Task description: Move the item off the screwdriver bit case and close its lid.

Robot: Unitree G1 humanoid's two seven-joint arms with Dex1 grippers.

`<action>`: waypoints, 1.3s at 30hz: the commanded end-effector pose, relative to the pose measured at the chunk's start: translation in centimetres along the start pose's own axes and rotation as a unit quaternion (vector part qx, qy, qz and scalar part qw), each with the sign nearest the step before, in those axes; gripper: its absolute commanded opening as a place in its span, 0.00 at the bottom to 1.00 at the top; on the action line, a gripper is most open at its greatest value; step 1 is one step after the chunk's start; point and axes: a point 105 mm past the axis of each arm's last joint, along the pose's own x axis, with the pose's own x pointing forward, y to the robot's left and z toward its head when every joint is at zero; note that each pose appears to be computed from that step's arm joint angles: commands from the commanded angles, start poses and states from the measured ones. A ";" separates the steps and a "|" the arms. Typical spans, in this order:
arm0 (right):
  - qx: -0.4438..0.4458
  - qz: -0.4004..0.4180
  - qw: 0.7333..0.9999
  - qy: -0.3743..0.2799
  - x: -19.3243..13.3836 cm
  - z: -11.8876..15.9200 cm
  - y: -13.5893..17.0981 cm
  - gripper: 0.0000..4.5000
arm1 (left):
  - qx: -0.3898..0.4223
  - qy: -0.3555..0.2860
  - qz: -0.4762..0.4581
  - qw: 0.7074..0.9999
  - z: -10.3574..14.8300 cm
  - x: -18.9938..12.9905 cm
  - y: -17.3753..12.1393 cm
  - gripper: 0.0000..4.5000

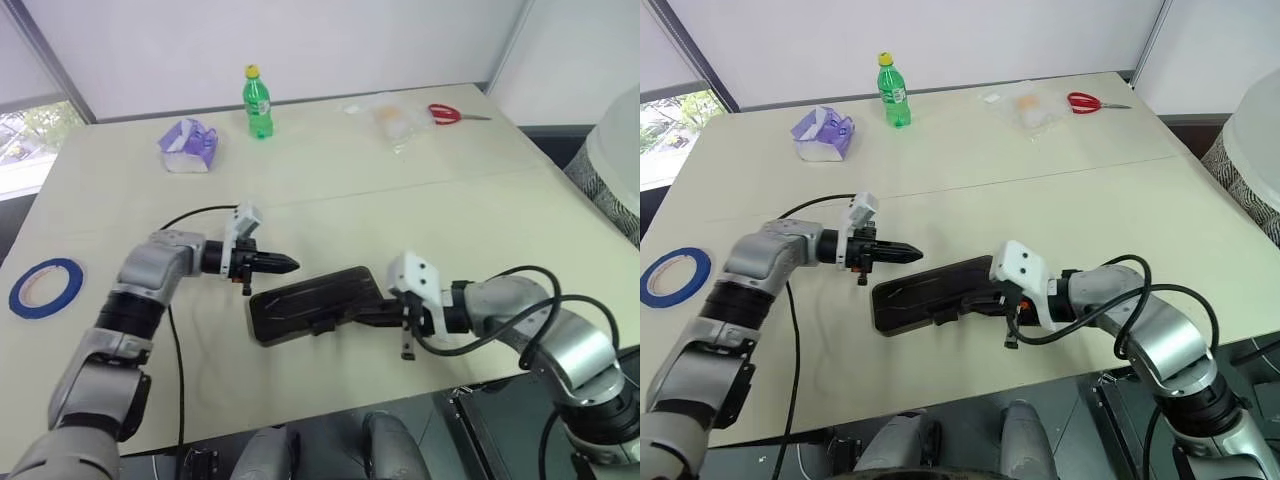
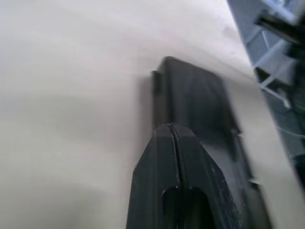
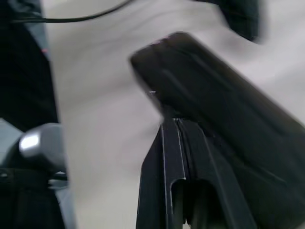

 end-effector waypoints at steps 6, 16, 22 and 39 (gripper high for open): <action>-0.007 0.016 1.000 0.019 2.3 -1.1 0.8 0.01 | 0.049 0.019 0.014 0.998 0.1 2.6 1.2 0.00; -0.015 -0.028 0.999 0.030 3.5 -2.4 -1.2 0.01 | 0.061 0.022 0.010 0.998 -0.7 4.0 1.0 0.00; -0.016 -0.035 0.999 0.026 4.1 -2.3 -1.4 0.01 | 0.063 0.024 0.006 0.998 -1.2 4.4 0.8 0.00; -0.048 -0.089 0.994 0.034 4.9 -2.5 -2.4 0.01 | 0.062 0.047 -0.019 0.997 -3.3 5.4 -0.1 0.00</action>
